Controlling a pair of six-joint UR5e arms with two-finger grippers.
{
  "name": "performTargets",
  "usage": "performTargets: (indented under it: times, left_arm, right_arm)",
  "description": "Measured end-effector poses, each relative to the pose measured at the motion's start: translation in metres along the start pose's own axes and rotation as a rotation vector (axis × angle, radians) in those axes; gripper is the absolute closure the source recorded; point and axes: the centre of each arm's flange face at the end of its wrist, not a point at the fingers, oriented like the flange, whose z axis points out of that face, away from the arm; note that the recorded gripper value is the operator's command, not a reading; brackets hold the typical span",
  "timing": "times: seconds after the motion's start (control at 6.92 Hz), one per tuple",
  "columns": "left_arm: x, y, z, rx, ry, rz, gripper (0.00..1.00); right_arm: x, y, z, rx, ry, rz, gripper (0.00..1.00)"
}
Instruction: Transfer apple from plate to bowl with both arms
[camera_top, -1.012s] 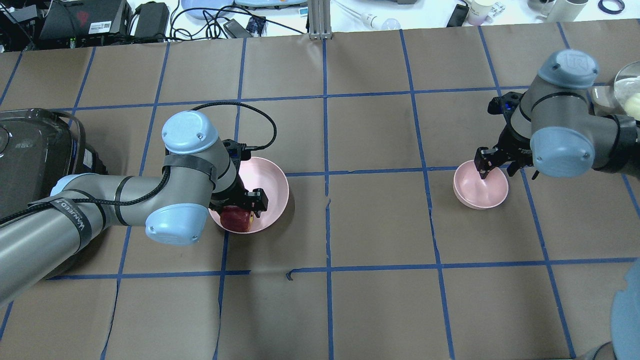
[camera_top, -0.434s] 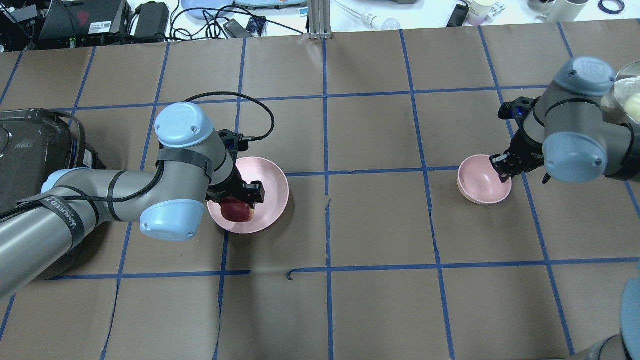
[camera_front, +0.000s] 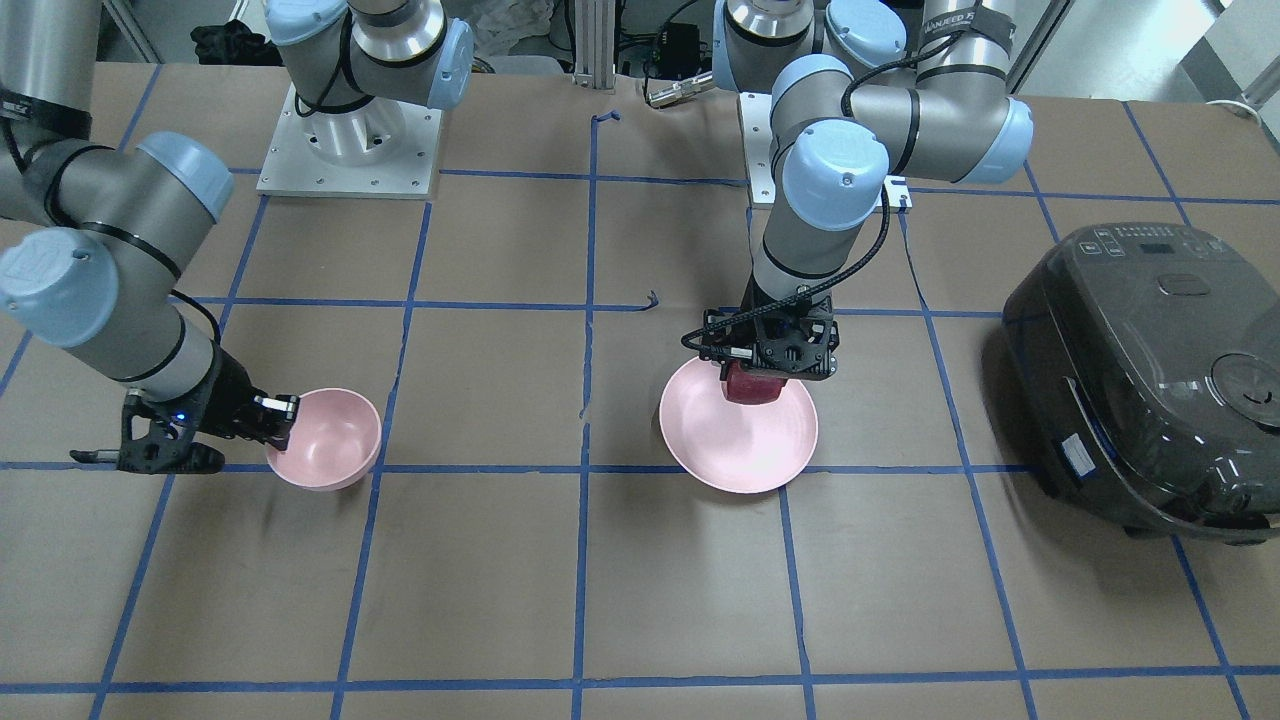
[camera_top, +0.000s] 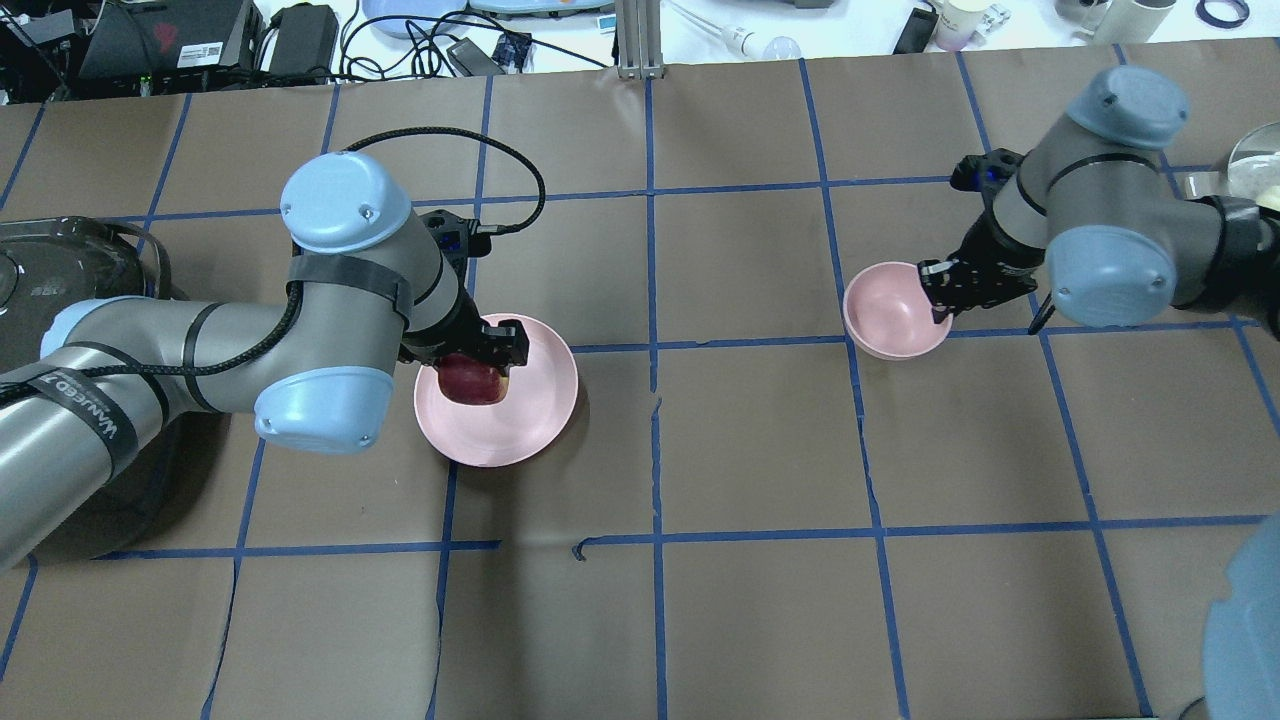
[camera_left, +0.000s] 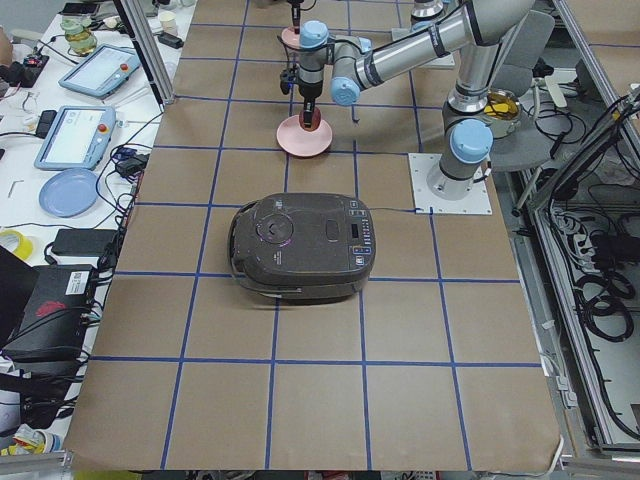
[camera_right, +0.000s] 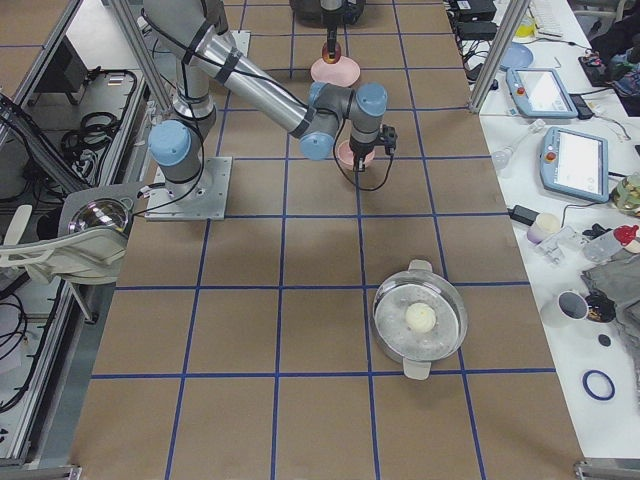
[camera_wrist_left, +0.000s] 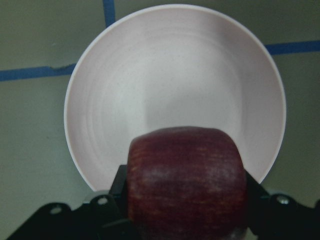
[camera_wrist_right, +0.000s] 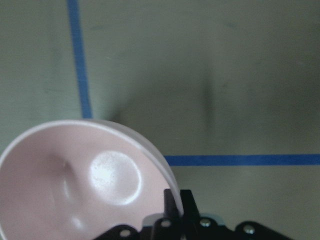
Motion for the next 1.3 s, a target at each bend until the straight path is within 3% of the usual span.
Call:
performTargets:
  times: [0.14, 0.29, 0.43, 0.72, 0.87, 1.01, 1.3]
  left_arm:
    - [-0.002, -0.01, -0.028, -0.003, -0.003, -0.003, 0.95]
    - [-0.004, -0.022, -0.055, -0.01, 0.001, -0.008, 0.96]
    - [-0.003, -0.03, -0.072, -0.011, 0.018, -0.016, 0.97]
    - [0.005, -0.033, -0.077, -0.02, 0.073, -0.044, 1.0]
    - [0.01, -0.033, -0.073, -0.033, 0.102, -0.075, 1.0]
    - [0.013, -0.033, -0.069, -0.042, 0.116, -0.103, 1.0]
    - [0.02, -0.034, -0.065, -0.056, 0.163, -0.148, 1.0]
  right_arm:
    - [-0.054, 0.007, 0.009, -0.014, -0.004, 0.054, 1.0]
    - [-0.097, 0.019, 0.019, -0.034, 0.001, 0.093, 0.63]
    - [-0.123, 0.031, 0.029, -0.054, 0.013, 0.122, 0.01]
    - [-0.137, 0.039, 0.031, -0.056, 0.024, 0.149, 0.0]
    - [-0.137, 0.035, 0.02, -0.028, 0.044, 0.15, 0.0]
    - [-0.135, 0.029, -0.006, 0.013, 0.097, 0.141, 0.0]
    - [-0.137, 0.033, -0.094, 0.038, 0.162, 0.137, 0.0]
